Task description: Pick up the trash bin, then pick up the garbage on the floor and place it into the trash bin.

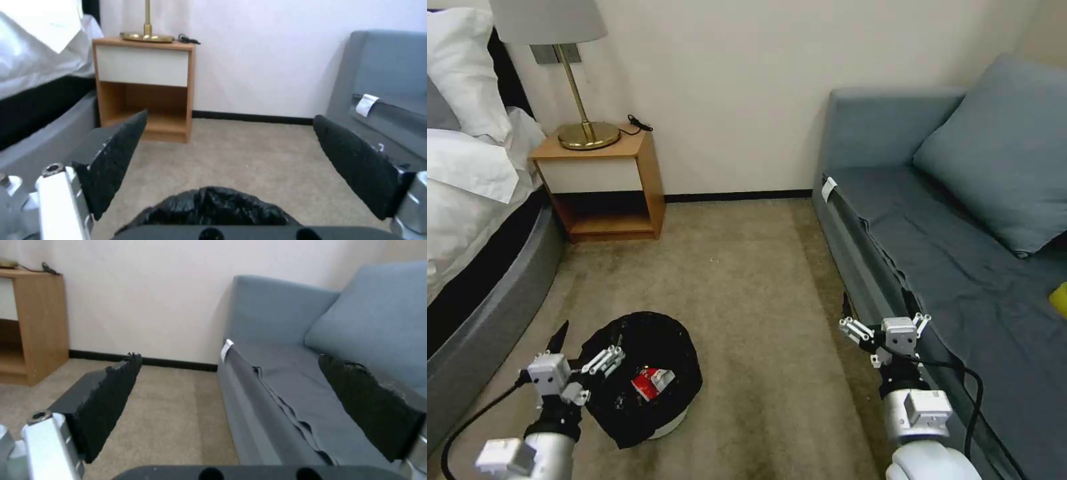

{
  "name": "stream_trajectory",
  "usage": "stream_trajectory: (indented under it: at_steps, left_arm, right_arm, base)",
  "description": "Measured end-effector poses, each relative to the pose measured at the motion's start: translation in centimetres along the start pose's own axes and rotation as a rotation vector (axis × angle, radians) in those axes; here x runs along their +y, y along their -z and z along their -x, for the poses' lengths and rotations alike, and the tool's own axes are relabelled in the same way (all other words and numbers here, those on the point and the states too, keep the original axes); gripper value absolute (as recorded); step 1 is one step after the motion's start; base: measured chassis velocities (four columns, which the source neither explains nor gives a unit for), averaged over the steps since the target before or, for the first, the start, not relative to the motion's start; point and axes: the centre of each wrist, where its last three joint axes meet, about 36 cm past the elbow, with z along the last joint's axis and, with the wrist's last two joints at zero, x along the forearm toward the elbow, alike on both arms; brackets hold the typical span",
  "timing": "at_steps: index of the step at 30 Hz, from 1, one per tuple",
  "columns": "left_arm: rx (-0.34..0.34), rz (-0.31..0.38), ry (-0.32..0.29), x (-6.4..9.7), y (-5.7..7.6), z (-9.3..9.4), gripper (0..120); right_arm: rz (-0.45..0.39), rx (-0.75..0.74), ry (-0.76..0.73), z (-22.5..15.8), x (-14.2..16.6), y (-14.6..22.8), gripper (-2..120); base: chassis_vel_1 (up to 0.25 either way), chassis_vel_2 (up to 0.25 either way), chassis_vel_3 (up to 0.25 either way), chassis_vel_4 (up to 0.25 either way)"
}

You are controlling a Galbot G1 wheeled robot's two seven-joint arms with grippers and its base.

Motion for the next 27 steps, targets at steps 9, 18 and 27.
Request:
stream_trajectory:
  at_steps: [9,18,27]
  left_arm:
    - [0.063,-0.103,0.017,-2.5,-1.9,-0.1,100]
    - [0.094,-0.106,-0.009,-3.3,-2.5,0.2,100]
    - [0.084,-0.094,-0.023,-2.9,-2.2,0.5,100]
  right_arm:
    - [0.021,0.023,0.000,2.9,0.2,-1.6,100]
    - [0.016,0.055,-0.023,3.2,-0.3,-2.2,100]
    - [0.005,0.049,-0.015,2.6,-0.4,-2.0,100]
  base:
    - [0.000,0.000,0.000,0.000]
    - [0.000,0.000,0.000,0.000]
    - [0.000,0.000,0.000,0.000]
